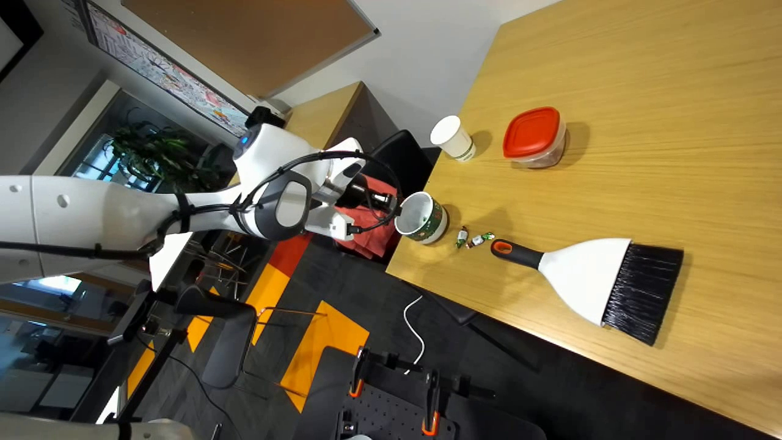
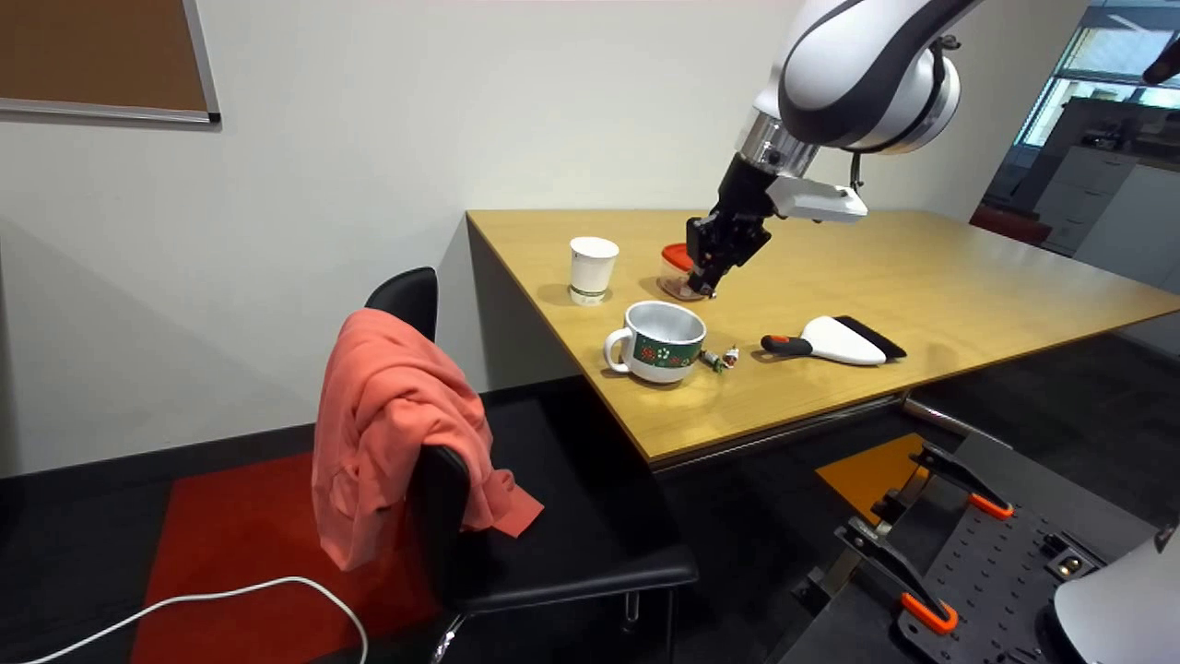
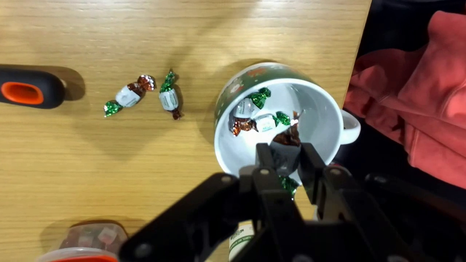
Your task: Put a sweet in the mug
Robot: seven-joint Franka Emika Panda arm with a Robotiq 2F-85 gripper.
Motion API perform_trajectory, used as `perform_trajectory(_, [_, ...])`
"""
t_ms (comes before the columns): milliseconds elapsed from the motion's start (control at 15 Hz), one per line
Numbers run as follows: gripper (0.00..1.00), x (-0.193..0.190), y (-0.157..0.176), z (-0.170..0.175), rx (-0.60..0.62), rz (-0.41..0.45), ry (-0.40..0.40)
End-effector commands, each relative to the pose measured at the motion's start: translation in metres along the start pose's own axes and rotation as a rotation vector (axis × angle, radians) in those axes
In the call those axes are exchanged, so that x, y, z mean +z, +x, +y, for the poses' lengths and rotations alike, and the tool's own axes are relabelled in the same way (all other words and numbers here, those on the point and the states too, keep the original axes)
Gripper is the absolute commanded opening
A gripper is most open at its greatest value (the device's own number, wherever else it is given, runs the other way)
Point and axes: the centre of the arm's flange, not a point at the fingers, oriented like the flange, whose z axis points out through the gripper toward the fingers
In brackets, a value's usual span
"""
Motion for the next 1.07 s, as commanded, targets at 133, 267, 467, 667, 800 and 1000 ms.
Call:
perform_trajectory(133, [0.50, 0.035, -0.006, -0.002, -0.002, 0.037, -0.004])
perform_trajectory(267, [0.63, 0.041, -0.007, -0.003, -0.001, 0.032, -0.007])
perform_trajectory(467, [0.85, 0.045, -0.009, -0.003, -0.002, 0.027, -0.006])
perform_trajectory(667, [1.00, 0.045, -0.010, -0.004, -0.003, 0.027, -0.002])
perform_trajectory(800, [1.00, 0.043, -0.010, -0.004, -0.004, 0.029, 0.001])
perform_trajectory(1000, [1.00, 0.045, -0.011, -0.003, -0.010, 0.003, -0.010])
